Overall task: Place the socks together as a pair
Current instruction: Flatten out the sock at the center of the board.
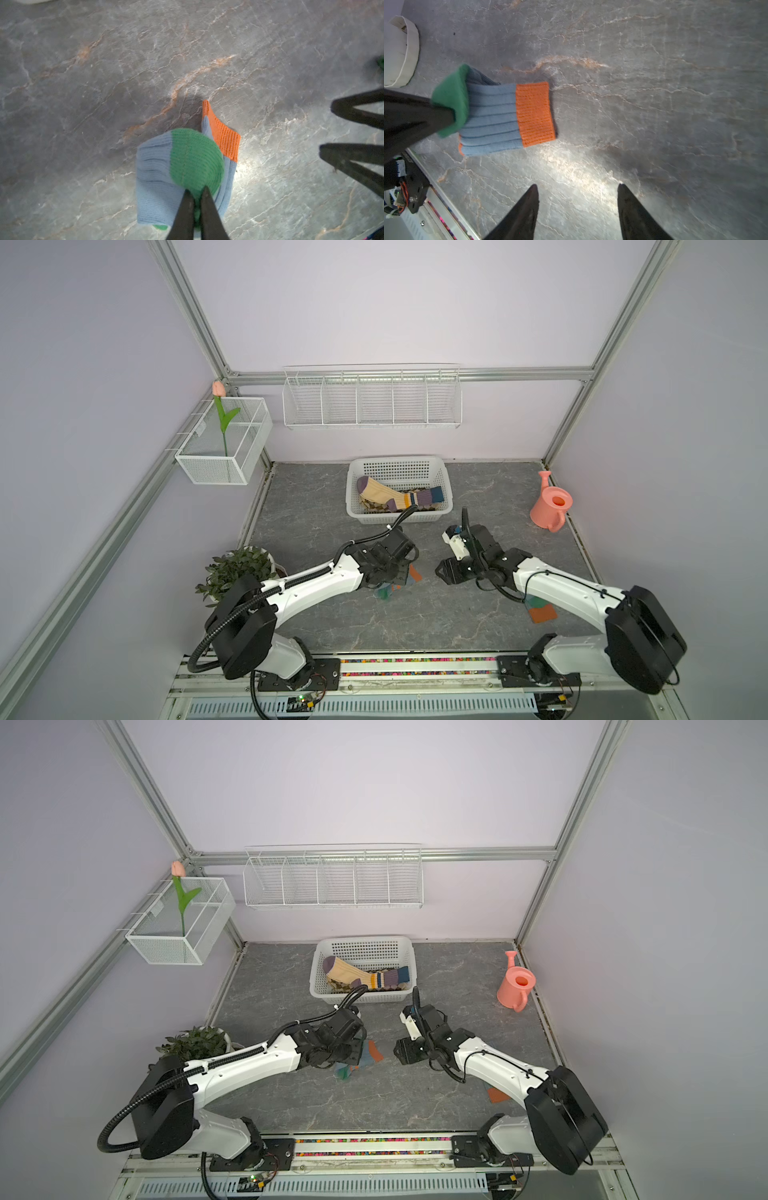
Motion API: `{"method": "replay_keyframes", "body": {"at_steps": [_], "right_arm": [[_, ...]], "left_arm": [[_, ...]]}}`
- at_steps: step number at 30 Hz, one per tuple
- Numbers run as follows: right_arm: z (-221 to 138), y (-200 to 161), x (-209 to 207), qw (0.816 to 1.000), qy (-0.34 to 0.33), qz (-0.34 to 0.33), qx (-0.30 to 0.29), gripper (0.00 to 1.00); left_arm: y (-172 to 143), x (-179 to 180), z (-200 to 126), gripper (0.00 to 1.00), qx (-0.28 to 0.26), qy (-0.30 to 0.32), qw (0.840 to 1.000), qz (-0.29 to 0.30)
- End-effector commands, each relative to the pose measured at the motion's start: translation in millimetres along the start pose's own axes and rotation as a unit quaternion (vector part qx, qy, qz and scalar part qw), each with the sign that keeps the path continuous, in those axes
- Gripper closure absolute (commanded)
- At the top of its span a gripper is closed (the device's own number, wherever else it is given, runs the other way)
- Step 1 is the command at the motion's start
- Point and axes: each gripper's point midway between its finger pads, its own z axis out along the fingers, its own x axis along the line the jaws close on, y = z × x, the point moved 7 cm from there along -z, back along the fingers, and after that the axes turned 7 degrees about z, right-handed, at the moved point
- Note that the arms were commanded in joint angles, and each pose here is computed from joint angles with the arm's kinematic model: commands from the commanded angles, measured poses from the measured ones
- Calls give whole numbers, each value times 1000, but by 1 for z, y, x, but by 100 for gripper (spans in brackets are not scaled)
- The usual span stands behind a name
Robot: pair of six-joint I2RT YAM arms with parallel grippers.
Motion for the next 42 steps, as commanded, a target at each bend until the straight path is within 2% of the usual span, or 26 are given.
{"method": "replay_keyframes", "body": {"at_steps": [1,7,8,12,17,19,22,29,33,35,39,40,42], "right_arm": [[8,13,18,1000,29,-8,-7,38],[21,10,23,999,25,-15,13,38],[22,9,23,999,22,-17,16,38],[27,8,23,999,14,-22,25,38],[35,7,26,999,11,-30,36,39],[35,7,25,999,4,-32,35,39],[34,7,19,999,-16,-33,32,39],[34,3,1,998,-43,-19,41,39],[32,2,-2,998,-45,-19,41,39],[30,2,-2,998,-46,-19,40,39],[26,4,1,998,-42,-21,33,40],[25,5,1,998,-40,-23,31,40],[23,6,5,999,-35,-26,28,40]], "left_arm": [[-7,-1,15,81,25,-1,1000,6],[-12,-2,26,78,36,-4,999,7],[-13,-2,27,80,37,-2,999,8],[-10,2,22,98,25,8,1000,4],[-8,10,11,100,1,0,1000,-13],[-8,5,10,87,6,-16,1000,-6],[-11,-2,15,75,13,-27,1000,6],[-17,-15,42,70,35,-38,999,14],[-17,-15,55,70,43,-23,999,17],[-18,-14,62,74,52,-13,998,19],[-20,-12,65,97,55,0,998,20],[-19,-12,61,100,51,1,999,18],[-15,-12,49,100,36,2,999,16]]}}
